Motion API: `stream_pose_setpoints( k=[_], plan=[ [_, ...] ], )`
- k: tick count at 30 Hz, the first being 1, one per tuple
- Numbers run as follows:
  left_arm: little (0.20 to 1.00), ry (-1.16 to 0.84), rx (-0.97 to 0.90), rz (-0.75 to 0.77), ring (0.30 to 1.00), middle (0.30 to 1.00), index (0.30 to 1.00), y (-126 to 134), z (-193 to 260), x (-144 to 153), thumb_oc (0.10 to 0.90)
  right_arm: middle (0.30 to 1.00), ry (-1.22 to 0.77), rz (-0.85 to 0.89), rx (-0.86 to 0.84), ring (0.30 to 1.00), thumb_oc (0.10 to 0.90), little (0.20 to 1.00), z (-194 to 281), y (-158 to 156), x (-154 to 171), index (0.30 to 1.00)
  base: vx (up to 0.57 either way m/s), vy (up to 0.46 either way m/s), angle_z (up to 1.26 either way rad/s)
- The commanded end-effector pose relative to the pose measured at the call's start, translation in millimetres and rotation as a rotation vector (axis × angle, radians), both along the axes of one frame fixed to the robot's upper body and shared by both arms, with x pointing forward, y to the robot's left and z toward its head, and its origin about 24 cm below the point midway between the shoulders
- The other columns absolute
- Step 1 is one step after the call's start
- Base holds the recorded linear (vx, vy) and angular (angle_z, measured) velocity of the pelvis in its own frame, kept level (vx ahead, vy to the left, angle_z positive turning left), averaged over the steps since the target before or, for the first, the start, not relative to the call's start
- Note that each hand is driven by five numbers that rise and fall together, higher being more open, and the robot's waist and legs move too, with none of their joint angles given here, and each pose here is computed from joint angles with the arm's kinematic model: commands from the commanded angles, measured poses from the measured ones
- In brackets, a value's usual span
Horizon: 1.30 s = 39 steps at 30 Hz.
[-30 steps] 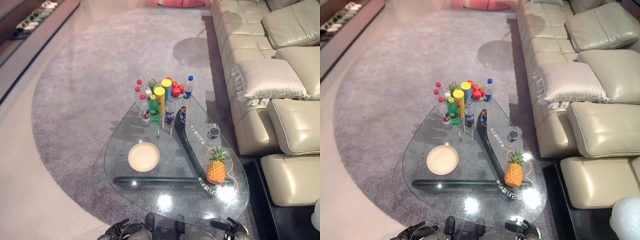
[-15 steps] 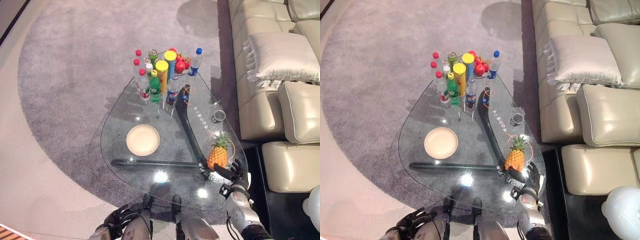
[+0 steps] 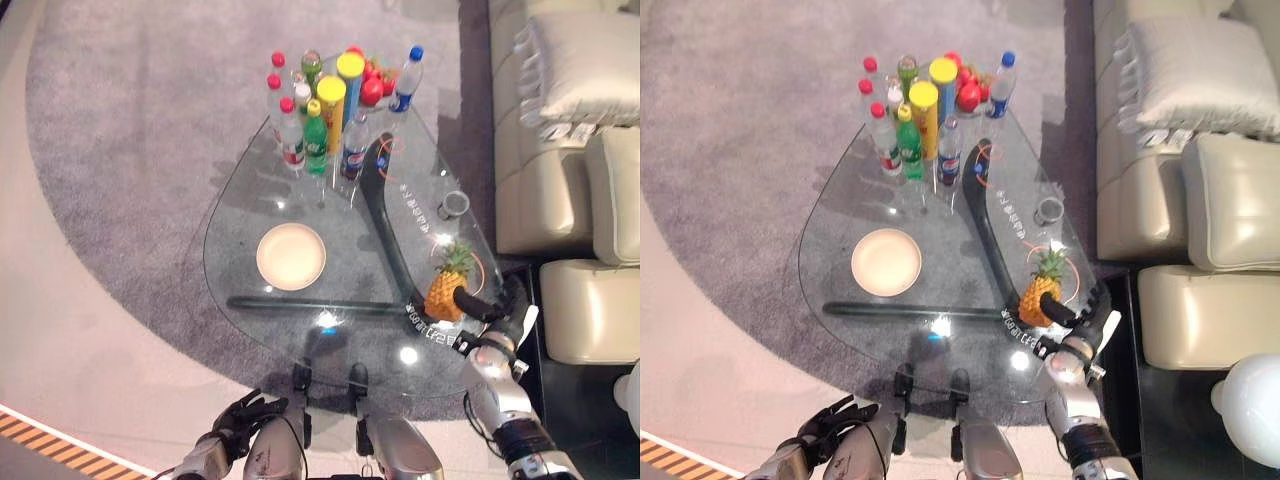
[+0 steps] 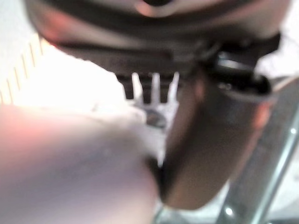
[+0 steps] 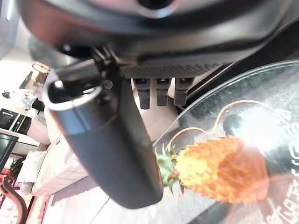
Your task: Pick up the fruit to the plate
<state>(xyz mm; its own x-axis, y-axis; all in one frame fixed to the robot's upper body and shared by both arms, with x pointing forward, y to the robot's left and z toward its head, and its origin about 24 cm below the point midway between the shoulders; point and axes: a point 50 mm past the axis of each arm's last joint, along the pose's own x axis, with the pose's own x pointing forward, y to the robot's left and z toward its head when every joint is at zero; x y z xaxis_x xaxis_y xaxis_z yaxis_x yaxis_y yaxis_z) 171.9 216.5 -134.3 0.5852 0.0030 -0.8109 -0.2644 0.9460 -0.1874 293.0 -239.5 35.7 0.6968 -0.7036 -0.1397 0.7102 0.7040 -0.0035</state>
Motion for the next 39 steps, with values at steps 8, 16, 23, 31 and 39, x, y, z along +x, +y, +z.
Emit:
stream_pose_setpoints(
  k=[8, 16, 23, 31, 39],
  plan=[
    [0.900, 0.042, -0.045, -0.013, 0.900, 0.900, 0.900, -12, -8, -15, 0.800, 0.900, -0.237, -0.040, -0.121, 0.900, 0.800, 0.900, 73, 5, 23, 0.900, -0.05, 0.027, 0.00],
    [0.900, 0.008, -0.066, -0.016, 0.900, 0.900, 0.900, -17, -4, -6, 0.800, 0.900, -0.165, -0.086, -0.139, 0.900, 0.800, 0.900, 73, 13, 36, 0.900, -0.01, 0.033, 0.01],
    [0.900, 0.004, -0.072, -0.026, 0.900, 0.900, 0.900, -20, -3, -3, 0.800, 0.900, -0.117, -0.156, -0.136, 0.900, 0.800, 0.900, 67, 13, 37, 0.900, 0.00, 0.004, 0.00],
    [0.900, -0.011, -0.083, -0.039, 0.900, 0.900, 0.900, -27, -1, 3, 0.800, 0.900, -0.164, -0.102, -0.094, 0.900, 0.800, 0.900, 77, 18, 48, 0.900, 0.00, 0.000, 0.00],
    [0.900, -0.017, -0.090, -0.040, 0.900, 0.900, 0.900, -27, 1, 9, 0.800, 0.900, -0.168, -0.057, -0.048, 0.900, 0.800, 0.900, 84, 16, 60, 0.900, 0.00, 0.000, 0.00]
  ],
)
